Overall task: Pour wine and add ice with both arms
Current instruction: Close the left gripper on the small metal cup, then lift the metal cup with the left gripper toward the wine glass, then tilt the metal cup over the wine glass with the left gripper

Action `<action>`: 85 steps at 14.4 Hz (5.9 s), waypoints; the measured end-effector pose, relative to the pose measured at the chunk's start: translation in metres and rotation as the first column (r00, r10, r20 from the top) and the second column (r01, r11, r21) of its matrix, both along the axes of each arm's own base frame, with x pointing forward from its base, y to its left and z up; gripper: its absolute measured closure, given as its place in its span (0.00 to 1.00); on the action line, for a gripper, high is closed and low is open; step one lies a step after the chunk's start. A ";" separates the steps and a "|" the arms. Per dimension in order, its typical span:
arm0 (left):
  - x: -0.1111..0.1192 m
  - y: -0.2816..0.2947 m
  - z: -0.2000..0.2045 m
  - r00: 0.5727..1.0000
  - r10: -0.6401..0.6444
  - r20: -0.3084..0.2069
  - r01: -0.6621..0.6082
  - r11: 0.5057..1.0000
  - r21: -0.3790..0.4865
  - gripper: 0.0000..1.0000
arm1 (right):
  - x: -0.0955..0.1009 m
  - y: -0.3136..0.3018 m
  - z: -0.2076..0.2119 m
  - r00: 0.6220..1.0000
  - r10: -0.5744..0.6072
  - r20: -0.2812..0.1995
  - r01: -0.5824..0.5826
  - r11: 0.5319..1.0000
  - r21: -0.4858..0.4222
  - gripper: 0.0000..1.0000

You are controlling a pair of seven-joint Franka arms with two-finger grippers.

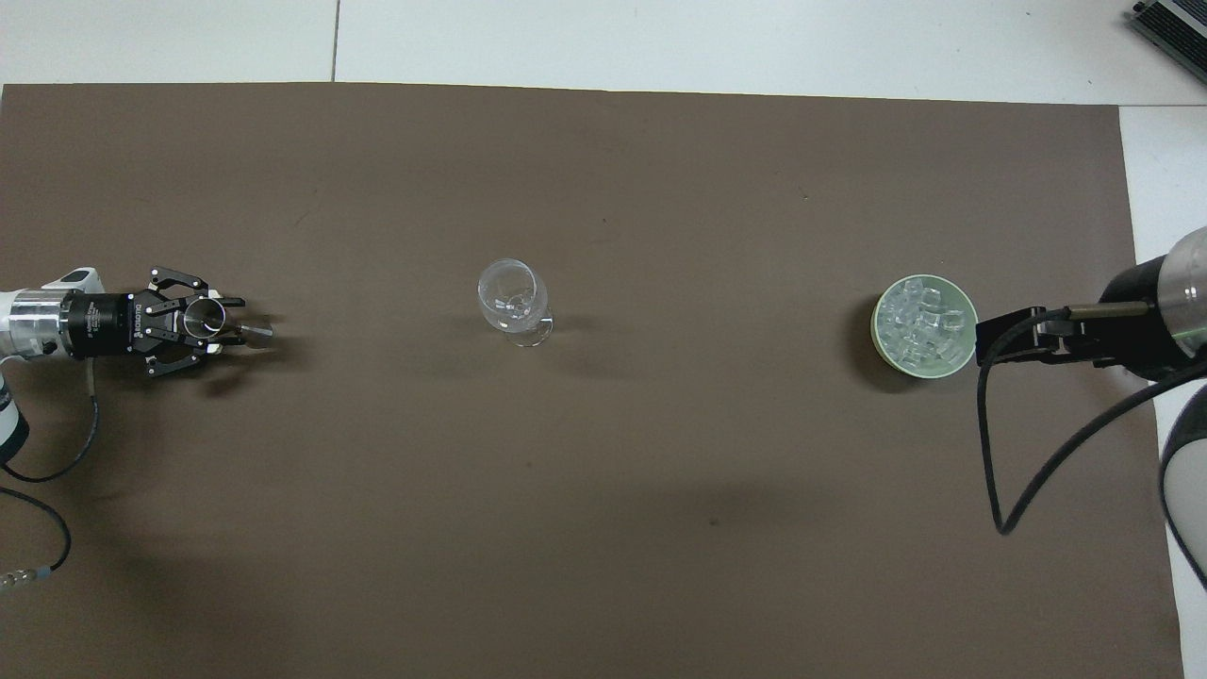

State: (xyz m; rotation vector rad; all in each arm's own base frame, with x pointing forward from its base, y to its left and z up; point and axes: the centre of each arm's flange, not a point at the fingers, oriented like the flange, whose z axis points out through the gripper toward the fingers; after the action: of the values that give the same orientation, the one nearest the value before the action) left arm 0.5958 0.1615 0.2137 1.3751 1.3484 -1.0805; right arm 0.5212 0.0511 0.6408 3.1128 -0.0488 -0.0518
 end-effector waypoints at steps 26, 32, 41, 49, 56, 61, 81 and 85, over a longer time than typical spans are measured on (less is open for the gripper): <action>0.039 -0.049 0.081 0.999 0.014 0.035 -0.015 0.999 0.037 0.80 | 0.000 0.000 0.000 1.000 0.000 0.000 0.000 1.000 0.000 0.00; 0.060 -0.094 0.118 0.998 0.033 0.050 -0.038 0.995 0.095 0.80 | 0.000 0.000 0.000 1.000 0.000 0.000 0.000 1.000 0.000 0.00; 0.070 -0.175 0.180 0.997 0.038 0.071 -0.051 0.981 0.186 0.80 | 0.000 0.000 0.000 1.000 0.000 0.000 0.000 1.000 0.000 0.00; 0.053 -0.241 0.206 0.989 0.044 0.144 -0.083 0.957 0.277 0.80 | 0.000 0.000 0.000 1.000 0.000 0.000 0.000 1.000 0.000 0.00; 0.031 -0.277 0.224 0.971 0.079 0.224 -0.156 0.923 0.352 0.80 | 0.000 0.000 0.000 1.000 0.000 0.000 0.000 1.000 0.000 0.00; 0.015 -0.290 0.221 0.958 0.082 0.275 -0.190 0.898 0.396 0.80 | 0.000 0.000 0.000 1.000 0.000 0.000 0.000 1.000 0.000 0.00; -0.028 -0.331 0.231 0.885 0.093 0.455 -0.338 0.802 0.492 0.80 | 0.000 0.000 0.000 1.000 0.000 0.000 0.000 1.000 0.000 0.00; -0.038 -0.341 0.226 0.861 0.070 0.505 -0.365 0.775 0.515 0.80 | 0.000 0.000 0.000 1.000 0.000 0.000 0.000 1.000 0.000 0.00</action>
State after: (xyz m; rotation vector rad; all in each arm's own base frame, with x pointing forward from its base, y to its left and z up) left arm 0.5574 -0.1798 0.4402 1.7222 1.4928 -0.1083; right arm 0.5212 0.0511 0.6408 3.1128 -0.0488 -0.0518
